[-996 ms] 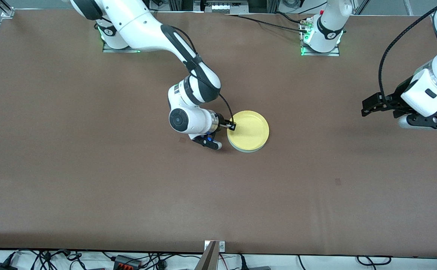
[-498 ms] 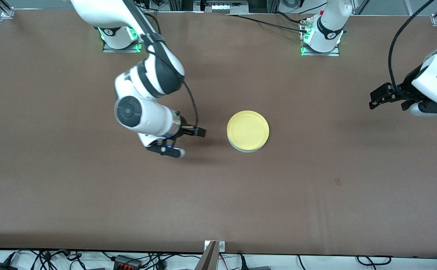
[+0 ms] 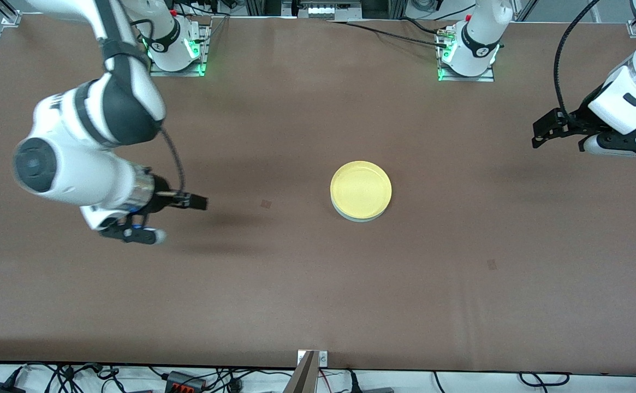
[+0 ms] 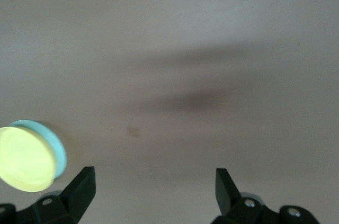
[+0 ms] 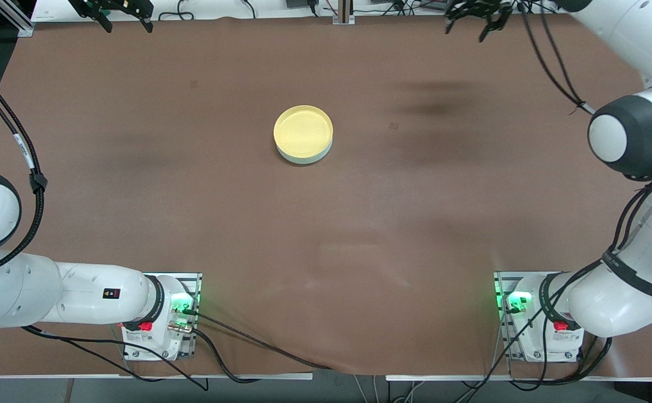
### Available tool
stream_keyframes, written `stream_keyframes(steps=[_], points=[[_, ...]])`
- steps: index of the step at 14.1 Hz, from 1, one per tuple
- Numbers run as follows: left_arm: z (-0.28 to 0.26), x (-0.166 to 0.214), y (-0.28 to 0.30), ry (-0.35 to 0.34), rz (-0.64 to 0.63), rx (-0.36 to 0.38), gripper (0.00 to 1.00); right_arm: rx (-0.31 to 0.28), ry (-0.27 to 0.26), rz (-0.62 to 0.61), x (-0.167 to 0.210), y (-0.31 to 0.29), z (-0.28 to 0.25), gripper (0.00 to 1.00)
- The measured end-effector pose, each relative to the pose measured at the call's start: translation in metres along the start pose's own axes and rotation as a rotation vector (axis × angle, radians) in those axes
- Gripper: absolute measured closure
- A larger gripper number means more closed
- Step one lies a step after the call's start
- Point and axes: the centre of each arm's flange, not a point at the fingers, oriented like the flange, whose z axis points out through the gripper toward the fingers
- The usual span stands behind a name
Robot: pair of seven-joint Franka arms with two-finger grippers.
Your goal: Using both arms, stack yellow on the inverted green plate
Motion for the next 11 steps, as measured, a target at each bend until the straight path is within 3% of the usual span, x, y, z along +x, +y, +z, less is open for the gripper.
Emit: stream_keyframes(steps=[3, 7, 11], points=[[0.001, 0.0, 0.004, -0.002, 0.012, 0.013, 0.0, -0.022, 0.044, 0.01, 0.008, 0.04, -0.026, 0.0], [0.004, 0.002, -0.003, -0.007, 0.009, 0.032, 0.0, -0.111, 0.142, -0.038, -0.003, 0.084, -0.091, 0.0], [0.004, 0.002, -0.002, -0.007, 0.011, 0.039, 0.0, -0.099, 0.201, -0.07, -0.014, 0.136, -0.142, 0.0]])
